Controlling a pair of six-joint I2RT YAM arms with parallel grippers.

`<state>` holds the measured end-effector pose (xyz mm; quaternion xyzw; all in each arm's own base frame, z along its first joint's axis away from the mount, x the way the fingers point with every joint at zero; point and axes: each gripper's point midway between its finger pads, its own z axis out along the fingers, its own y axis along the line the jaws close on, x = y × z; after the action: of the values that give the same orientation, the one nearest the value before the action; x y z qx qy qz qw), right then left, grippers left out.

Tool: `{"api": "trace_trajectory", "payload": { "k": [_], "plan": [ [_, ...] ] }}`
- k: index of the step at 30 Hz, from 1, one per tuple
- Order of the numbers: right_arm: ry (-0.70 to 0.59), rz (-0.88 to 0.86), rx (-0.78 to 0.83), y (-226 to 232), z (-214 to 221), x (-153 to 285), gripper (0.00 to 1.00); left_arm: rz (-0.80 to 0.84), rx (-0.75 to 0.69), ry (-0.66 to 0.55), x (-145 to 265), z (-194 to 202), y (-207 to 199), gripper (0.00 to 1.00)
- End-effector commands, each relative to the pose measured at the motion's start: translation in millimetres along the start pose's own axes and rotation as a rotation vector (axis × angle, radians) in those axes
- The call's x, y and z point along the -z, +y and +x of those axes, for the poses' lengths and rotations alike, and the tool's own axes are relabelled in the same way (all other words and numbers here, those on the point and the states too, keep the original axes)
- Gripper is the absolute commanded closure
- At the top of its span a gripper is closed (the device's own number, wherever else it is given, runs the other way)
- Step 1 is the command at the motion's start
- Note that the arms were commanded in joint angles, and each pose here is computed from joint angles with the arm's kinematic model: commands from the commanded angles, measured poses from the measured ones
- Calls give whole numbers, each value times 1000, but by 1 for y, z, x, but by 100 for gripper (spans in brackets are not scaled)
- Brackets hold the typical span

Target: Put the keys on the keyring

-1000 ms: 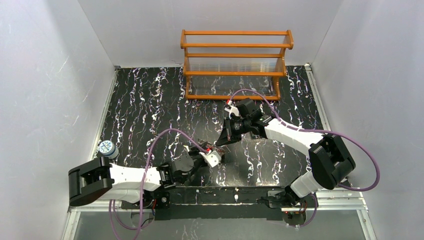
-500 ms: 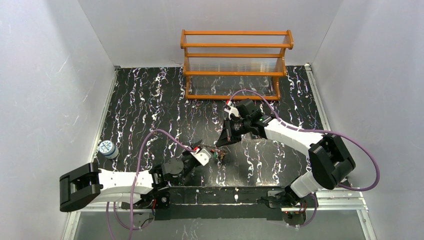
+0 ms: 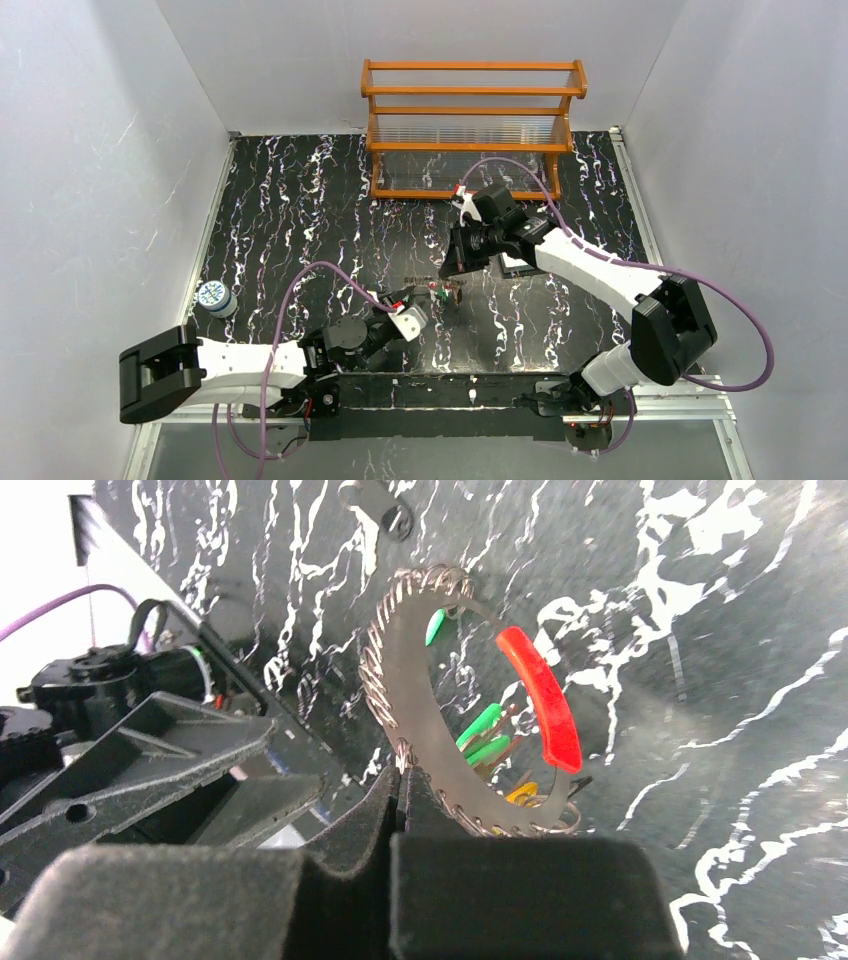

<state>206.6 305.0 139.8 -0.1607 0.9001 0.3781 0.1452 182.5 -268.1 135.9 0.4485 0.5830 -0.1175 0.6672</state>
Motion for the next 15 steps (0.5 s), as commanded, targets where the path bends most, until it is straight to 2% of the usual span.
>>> {"api": "trace_trajectory", "payload": {
  "k": [1,5,10,15],
  "plan": [
    [-102,102,163,8,-29,23,99,-19,57,-85,2,-24,7,62],
    [-132,223,238,3,-35,30,99,-40,93,-96,10,-21,12,62],
    [-262,416,348,7,-55,47,99,-63,141,-109,18,-18,16,62],
    [-354,544,394,7,-73,65,99,-62,167,-108,20,-15,15,62]
  ]
}}
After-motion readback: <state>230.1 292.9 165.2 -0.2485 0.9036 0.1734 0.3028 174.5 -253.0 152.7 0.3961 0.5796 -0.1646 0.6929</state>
